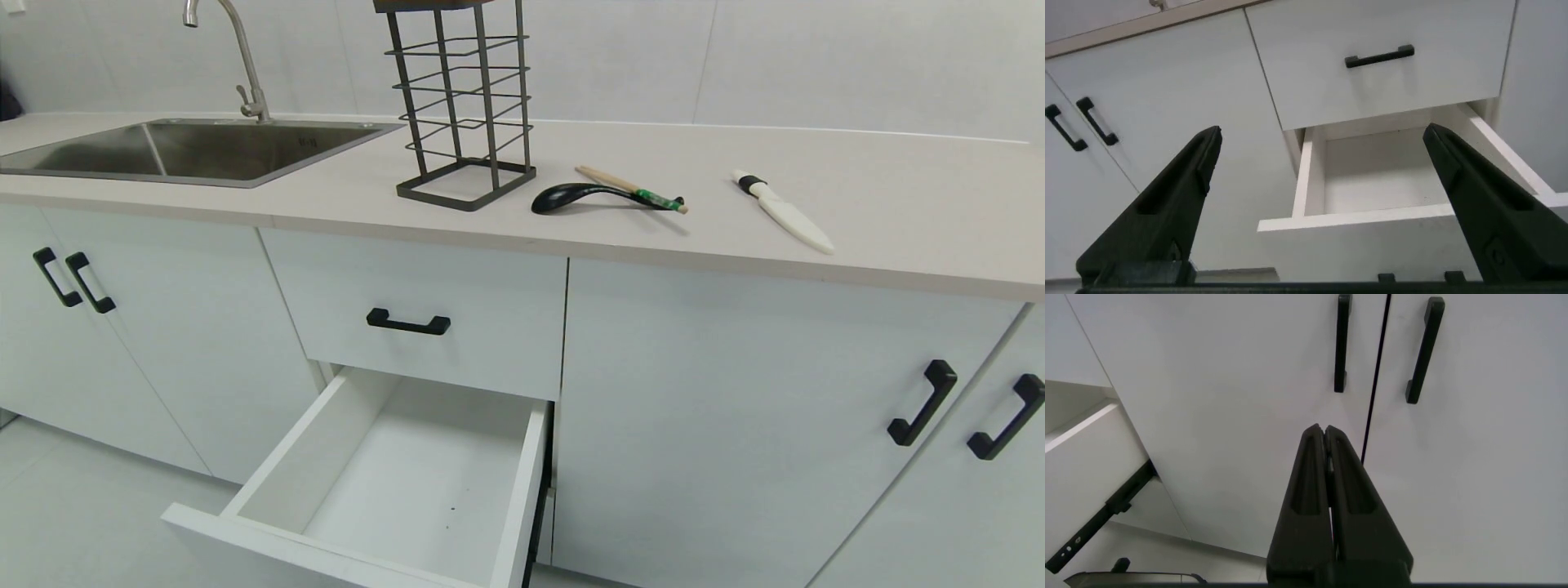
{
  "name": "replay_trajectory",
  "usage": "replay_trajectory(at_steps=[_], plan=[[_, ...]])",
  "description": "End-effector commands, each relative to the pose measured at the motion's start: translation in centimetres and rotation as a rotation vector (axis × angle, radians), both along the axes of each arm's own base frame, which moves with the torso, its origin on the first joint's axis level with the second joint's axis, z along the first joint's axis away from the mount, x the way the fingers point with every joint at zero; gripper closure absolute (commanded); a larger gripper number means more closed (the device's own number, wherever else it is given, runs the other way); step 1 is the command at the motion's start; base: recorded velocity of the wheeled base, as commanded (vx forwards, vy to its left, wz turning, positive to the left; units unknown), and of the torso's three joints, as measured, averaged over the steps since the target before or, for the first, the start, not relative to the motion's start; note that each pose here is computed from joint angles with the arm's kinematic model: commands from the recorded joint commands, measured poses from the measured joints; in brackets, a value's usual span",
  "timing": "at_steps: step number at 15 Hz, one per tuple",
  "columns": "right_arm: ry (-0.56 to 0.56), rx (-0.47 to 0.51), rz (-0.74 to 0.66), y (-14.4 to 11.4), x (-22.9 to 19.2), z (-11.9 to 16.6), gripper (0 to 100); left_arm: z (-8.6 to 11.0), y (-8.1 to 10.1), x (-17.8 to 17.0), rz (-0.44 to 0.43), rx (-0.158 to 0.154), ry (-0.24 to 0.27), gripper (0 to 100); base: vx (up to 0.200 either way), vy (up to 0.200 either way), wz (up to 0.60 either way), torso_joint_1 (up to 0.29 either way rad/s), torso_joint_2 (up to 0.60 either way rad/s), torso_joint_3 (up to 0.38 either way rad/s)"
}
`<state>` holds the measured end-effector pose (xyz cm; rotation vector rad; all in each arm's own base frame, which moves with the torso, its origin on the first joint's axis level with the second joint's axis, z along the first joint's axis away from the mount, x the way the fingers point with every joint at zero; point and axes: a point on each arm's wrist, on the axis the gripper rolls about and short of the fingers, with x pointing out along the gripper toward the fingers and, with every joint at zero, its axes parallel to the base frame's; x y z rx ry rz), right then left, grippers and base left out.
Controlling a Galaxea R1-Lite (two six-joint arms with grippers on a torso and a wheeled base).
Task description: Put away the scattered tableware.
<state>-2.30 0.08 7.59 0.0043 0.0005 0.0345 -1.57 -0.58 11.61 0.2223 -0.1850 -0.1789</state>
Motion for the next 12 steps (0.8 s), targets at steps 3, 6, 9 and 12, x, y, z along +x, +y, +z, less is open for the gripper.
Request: replay_trajectory(at_steps=[3,6,9,12], plan=[[0.001,0.000,0.001,0.0,0.0,0.0,100,-0.8,0.1,-0.7,-0.063,-0.003,-0.058,0,0.000,0.000,0.00,0.000,0.00,0.000],[0.001,0.000,0.001,0.0,0.0,0.0,100,-3.4,0.1,-0.8,-0.017,-0.006,0.104,0,0.000,0.000,0.00,0.000,0.00,0.000],[0.001,0.000,0.001,0.0,0.0,0.0,100,-3.7,0.3,-0.7,0.066,-0.101,0.150,0,0.000,0.000,0.00,0.000,0.00,0.000],[0.001,0.000,0.001,0.0,0.0,0.0,100,-4.1,0.5,-0.7,0.124,-0.223,0.192,0,0.000,0.000,0.00,0.000,0.00,0.000]])
